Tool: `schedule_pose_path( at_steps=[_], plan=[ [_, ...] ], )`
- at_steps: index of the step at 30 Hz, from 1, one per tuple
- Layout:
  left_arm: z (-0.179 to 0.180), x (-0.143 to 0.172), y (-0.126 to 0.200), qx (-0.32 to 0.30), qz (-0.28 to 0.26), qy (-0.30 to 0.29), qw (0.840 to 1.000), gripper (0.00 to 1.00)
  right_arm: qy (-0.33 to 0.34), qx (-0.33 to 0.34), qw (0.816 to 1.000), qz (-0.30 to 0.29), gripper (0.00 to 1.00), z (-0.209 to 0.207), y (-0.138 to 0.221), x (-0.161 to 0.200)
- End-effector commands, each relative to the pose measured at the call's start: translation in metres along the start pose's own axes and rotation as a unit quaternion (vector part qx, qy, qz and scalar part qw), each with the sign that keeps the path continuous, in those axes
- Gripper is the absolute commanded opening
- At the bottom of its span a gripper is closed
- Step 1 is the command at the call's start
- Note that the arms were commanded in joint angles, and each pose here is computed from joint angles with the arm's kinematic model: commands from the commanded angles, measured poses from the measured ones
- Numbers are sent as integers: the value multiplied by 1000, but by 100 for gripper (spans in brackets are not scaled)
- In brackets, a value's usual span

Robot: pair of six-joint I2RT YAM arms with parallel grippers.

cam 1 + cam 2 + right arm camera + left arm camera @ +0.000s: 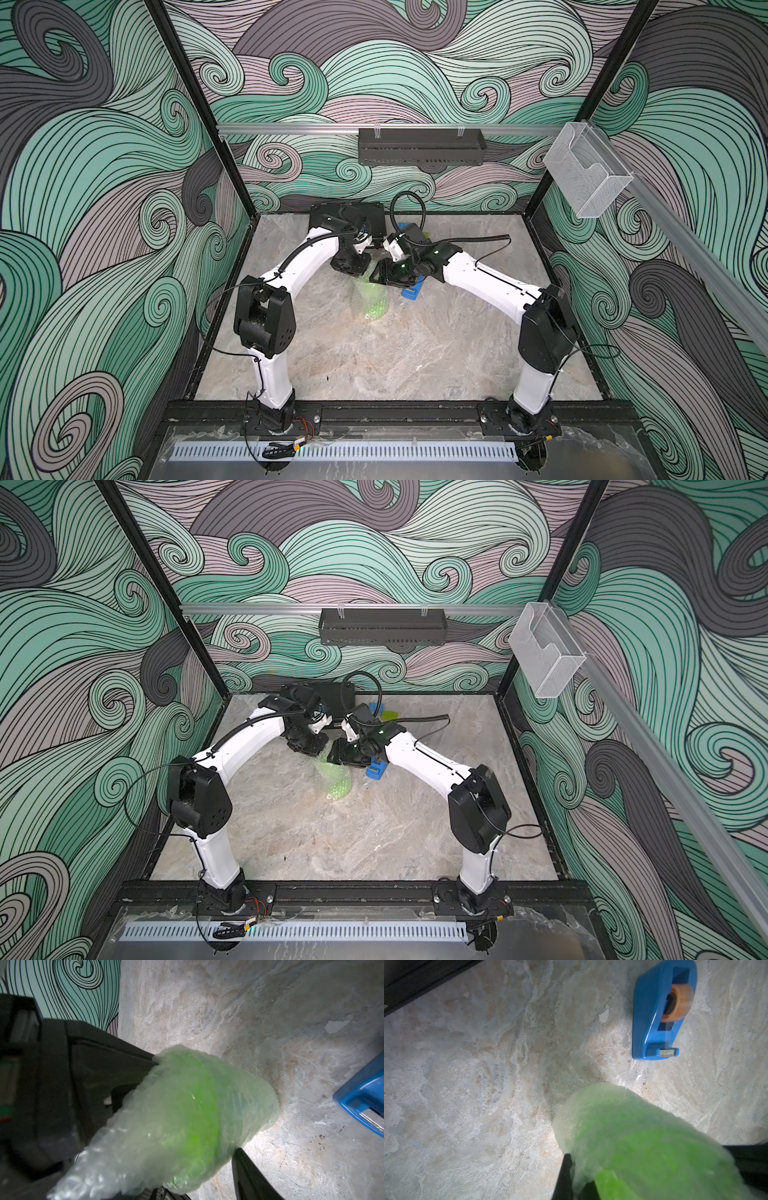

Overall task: Wrap wine glasses in bubble wrap
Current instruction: Wrap the wine glass in bubble wrap.

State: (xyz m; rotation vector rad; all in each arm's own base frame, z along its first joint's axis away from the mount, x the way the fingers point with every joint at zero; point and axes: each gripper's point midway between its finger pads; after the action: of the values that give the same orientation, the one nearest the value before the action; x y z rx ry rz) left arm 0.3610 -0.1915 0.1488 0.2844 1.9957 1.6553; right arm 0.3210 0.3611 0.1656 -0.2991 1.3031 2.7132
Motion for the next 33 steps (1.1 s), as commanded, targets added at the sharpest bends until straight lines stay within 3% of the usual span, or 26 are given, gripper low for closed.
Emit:
schedule_pose_path(
  at_steps=[1, 4, 12, 20, 24, 29, 33],
  plan=[
    [-24, 5, 8, 42, -3, 6, 999, 1, -27, 97, 995, 17, 52, -47, -18, 11],
    [-33, 6, 14, 67, -8, 17, 998, 4, -30, 123, 992, 23, 49, -59, -22, 13],
    [-44, 10, 32, 104, -20, 38, 994, 36, -19, 152, 988, 31, 46, -64, -18, 11],
    [-39, 12, 64, 116, -50, 45, 991, 52, 2, 165, 986, 26, 41, -60, -7, 6],
    [-42, 13, 60, 145, -47, 64, 986, 62, 11, 165, 986, 24, 41, -54, -4, 5],
    [-46, 11, 43, 167, -30, 76, 983, 63, 17, 163, 986, 24, 41, -49, -6, 7],
    [-37, 14, 25, 151, -11, 83, 985, 63, 20, 160, 987, 26, 42, -45, -6, 7]
  ],
)
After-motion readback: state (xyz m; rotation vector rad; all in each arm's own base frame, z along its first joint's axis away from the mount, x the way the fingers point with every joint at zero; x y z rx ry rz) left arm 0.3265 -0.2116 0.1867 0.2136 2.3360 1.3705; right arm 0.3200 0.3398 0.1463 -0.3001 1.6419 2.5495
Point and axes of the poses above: each gripper's point midway between its finger pads, its own y axis back along the fingers, its own z axis along the line the jaws close on, x = y × z, and after that the axes turned 7 degrees about -y, right-handed
